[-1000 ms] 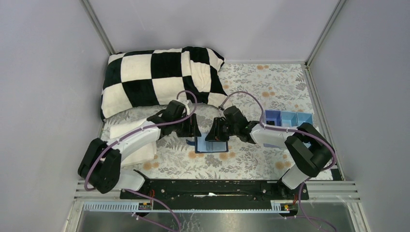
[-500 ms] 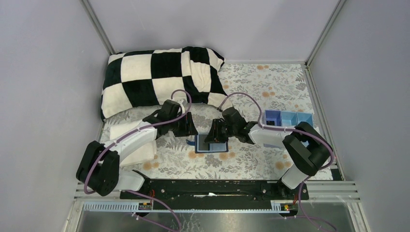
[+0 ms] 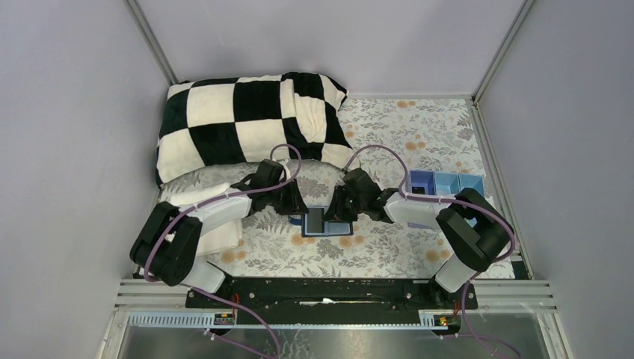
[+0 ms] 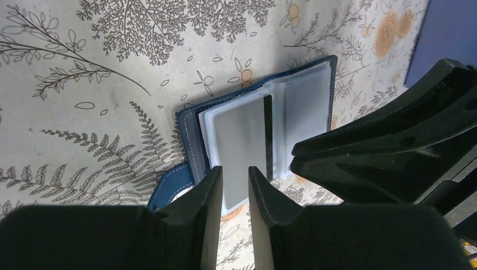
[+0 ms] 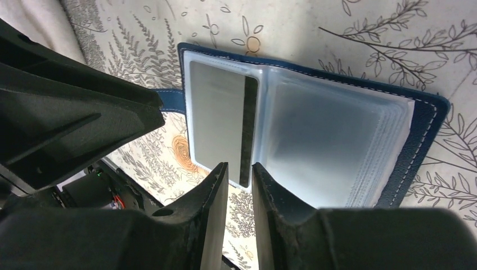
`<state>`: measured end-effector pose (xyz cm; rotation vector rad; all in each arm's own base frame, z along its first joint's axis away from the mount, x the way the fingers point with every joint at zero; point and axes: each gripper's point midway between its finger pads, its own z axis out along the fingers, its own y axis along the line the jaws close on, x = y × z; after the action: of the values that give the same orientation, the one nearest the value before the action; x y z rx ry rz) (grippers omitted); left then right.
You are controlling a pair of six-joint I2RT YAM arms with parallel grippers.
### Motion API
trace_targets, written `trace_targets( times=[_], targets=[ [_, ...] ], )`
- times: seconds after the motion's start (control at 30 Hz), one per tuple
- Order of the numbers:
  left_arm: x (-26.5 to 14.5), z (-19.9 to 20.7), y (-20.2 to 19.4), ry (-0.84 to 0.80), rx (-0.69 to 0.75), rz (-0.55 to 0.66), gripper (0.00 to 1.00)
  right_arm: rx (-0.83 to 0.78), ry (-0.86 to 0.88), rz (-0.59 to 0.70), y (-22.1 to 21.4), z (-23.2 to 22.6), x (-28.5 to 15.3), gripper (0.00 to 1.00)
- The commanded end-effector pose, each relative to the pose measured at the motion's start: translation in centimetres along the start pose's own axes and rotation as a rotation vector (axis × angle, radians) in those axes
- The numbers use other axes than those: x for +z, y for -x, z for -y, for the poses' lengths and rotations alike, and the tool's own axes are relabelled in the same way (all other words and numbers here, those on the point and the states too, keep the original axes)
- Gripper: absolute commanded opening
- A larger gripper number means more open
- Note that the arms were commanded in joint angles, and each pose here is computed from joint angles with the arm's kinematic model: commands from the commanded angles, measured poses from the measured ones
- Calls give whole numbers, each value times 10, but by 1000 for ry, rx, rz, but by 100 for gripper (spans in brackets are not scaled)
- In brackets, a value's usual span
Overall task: Take the credit cards out of the card holder
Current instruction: Remove the credit card from the card holder.
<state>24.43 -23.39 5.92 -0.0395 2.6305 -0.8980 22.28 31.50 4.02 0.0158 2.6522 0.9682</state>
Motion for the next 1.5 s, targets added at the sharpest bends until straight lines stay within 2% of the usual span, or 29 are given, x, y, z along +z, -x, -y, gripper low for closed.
trace_targets(
  times=[0.0,0.27,0.53,0.67,0.83,0.93,1.03,1.47],
  targets=[
    [10,7,2,-60,-7,20,27,36,-32,27,7,4,7,29],
    [30,-26,-21,34,-51,-59,24,96,40,0,0,14,17,27],
    [38,-38,-35,65,-57,-98,23,125,77,-7,-2,12,21,26],
    [38,-40,-39,72,-52,-106,23,143,110,13,2,14,19,22],
    [38,-41,-42,74,-42,-114,22,151,193,7,6,3,16,12],
    [39,-40,-42,77,-36,-118,22,153,222,12,6,-3,13,10],
    [40,-41,-42,85,-29,-115,22,153,249,31,8,-7,10,0],
    [38,-44,-37,118,-45,-92,20,160,173,92,9,14,-5,0]
  ],
)
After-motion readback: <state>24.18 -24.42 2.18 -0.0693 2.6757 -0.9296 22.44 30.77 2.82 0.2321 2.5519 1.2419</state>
